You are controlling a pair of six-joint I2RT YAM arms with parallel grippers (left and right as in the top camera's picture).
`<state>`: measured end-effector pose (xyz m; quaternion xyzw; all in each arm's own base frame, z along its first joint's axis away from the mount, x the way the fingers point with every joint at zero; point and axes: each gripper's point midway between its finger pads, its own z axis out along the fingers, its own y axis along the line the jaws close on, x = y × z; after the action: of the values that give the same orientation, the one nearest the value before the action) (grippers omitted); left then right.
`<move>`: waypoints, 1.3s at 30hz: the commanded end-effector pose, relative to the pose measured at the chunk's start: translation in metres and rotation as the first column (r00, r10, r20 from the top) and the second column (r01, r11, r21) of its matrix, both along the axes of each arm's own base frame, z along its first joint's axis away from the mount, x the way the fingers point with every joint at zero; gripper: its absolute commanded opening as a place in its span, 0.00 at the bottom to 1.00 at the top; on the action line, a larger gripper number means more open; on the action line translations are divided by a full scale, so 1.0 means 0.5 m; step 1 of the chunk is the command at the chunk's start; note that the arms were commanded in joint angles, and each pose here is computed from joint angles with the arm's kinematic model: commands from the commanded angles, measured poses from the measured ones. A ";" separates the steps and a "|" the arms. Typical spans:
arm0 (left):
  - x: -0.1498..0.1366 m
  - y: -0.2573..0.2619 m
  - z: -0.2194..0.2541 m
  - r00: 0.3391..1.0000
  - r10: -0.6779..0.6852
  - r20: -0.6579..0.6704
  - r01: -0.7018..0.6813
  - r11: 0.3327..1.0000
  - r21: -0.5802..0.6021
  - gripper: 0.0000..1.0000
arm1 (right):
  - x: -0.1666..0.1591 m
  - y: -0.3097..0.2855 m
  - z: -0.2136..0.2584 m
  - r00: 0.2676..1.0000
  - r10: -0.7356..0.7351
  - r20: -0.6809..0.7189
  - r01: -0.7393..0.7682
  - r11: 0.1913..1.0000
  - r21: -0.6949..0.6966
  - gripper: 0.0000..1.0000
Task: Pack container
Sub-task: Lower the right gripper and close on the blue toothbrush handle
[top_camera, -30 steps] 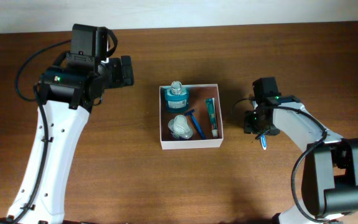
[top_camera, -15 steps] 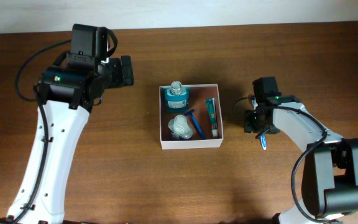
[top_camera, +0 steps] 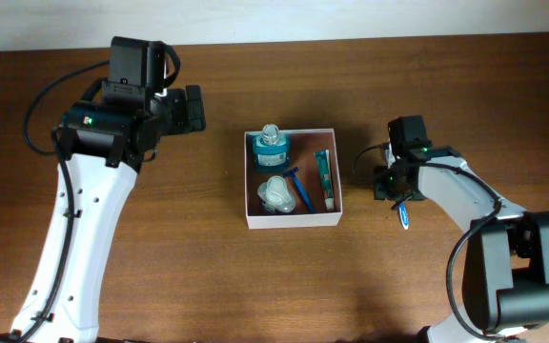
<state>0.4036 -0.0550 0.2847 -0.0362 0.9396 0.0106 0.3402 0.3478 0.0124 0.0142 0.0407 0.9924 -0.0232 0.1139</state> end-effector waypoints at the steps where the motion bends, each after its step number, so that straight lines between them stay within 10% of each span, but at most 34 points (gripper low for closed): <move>1: 0.002 0.007 0.016 1.000 -0.001 0.022 0.000 1.000 0.017 0.99 | -0.008 -0.012 -0.023 1.000 0.000 -0.031 -0.001 1.000 -0.023 0.53; 8: 0.002 0.007 0.016 1.000 0.000 0.022 0.000 1.000 0.017 0.99 | -0.019 -0.012 -0.069 0.996 -0.001 -0.092 -0.002 1.000 -0.027 0.53; 23: 0.002 0.007 0.016 1.000 0.000 0.022 0.000 1.000 0.017 0.99 | -0.021 -0.008 -0.067 0.995 0.001 -0.096 -0.003 1.000 -0.016 0.04; 39: 0.002 0.007 0.016 1.000 0.000 0.022 0.000 1.000 0.017 0.99 | 0.058 0.050 0.103 0.999 0.044 -0.005 -0.043 0.995 0.094 0.04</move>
<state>0.4036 -0.0550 0.2847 -0.0362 0.9396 0.0106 0.3402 0.3597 0.0225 0.0332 0.0313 0.9968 -0.0012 0.0733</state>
